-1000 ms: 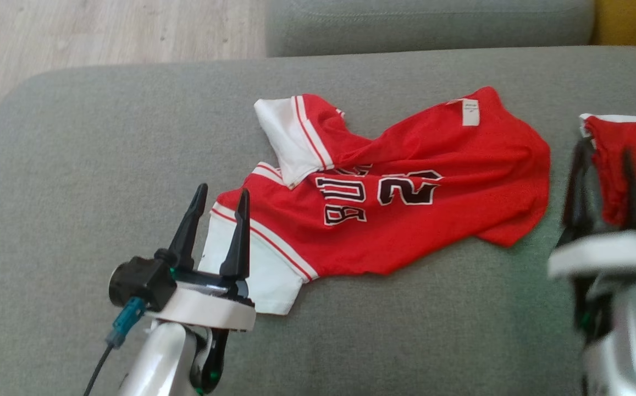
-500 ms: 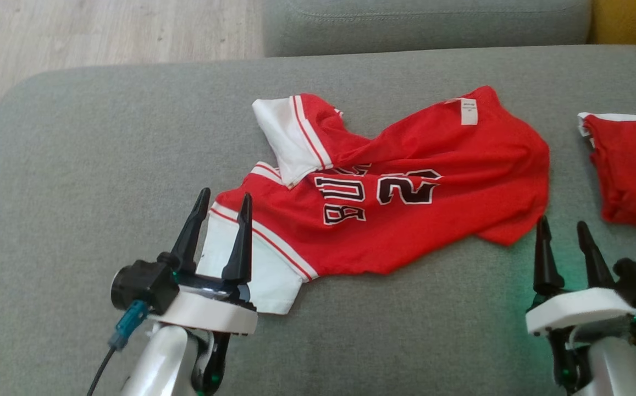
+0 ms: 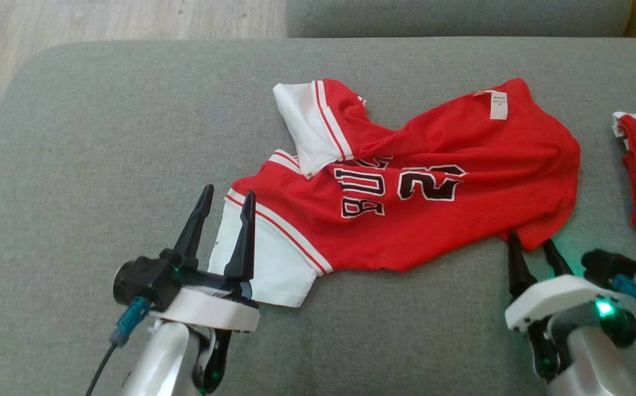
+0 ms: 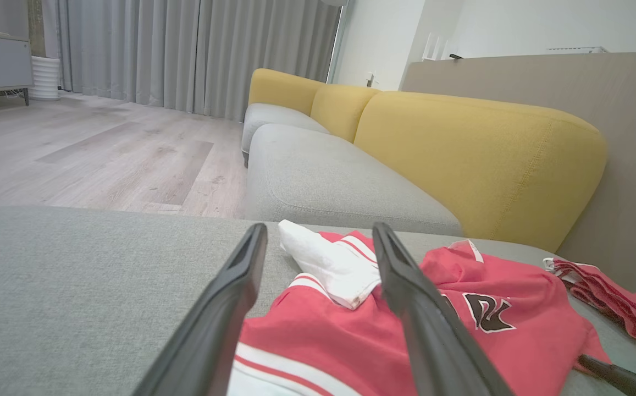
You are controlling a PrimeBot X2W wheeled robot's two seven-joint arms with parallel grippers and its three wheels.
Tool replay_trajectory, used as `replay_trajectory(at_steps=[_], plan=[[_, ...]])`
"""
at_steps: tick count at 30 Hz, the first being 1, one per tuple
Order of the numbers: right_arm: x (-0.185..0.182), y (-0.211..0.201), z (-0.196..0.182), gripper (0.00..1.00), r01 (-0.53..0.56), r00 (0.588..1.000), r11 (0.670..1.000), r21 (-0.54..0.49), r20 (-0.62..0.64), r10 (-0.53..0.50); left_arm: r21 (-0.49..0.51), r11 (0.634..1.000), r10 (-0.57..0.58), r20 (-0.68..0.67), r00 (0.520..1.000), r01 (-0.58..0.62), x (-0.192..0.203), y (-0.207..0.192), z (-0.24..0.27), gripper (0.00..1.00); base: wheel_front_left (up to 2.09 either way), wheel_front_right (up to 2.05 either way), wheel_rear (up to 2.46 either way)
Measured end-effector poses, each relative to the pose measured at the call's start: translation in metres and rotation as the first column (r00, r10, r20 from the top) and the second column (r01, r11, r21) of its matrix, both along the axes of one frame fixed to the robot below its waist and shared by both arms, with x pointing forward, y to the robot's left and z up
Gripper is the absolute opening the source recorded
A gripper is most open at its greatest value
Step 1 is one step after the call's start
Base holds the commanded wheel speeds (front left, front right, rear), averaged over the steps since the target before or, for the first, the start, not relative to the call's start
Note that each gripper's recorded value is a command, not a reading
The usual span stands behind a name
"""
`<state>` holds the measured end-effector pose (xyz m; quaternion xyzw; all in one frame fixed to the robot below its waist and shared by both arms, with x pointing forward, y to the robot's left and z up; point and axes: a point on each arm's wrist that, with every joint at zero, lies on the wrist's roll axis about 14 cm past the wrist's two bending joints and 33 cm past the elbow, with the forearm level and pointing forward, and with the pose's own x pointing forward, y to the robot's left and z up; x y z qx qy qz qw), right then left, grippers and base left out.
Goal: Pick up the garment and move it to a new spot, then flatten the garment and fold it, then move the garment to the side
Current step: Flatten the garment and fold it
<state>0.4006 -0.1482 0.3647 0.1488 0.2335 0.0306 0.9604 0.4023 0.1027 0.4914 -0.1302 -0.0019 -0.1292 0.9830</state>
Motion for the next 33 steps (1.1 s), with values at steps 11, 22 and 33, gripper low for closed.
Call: replay_trajectory(at_steps=[11,22,33], plan=[[0.004,0.005,0.003,0.0,-0.034,0.999,0.999,-0.035,0.01,0.034,0.005,1.0,-0.007,0.012,1.0,0.007,0.002,-0.002,0.003,1.0,0.0,0.0,0.0],[-0.021,-0.086,0.038,0.0,0.129,0.992,0.964,-0.231,0.026,-0.127,-0.006,0.998,-0.058,0.065,0.996,0.059,0.003,-0.022,0.022,1.0,0.0,0.0,0.0],[-0.035,-0.126,0.073,1.0,0.209,0.977,0.922,-0.327,0.041,-0.207,-0.005,0.999,-0.053,0.068,0.996,0.053,0.002,-0.021,0.024,1.0,0.0,0.0,0.0]])
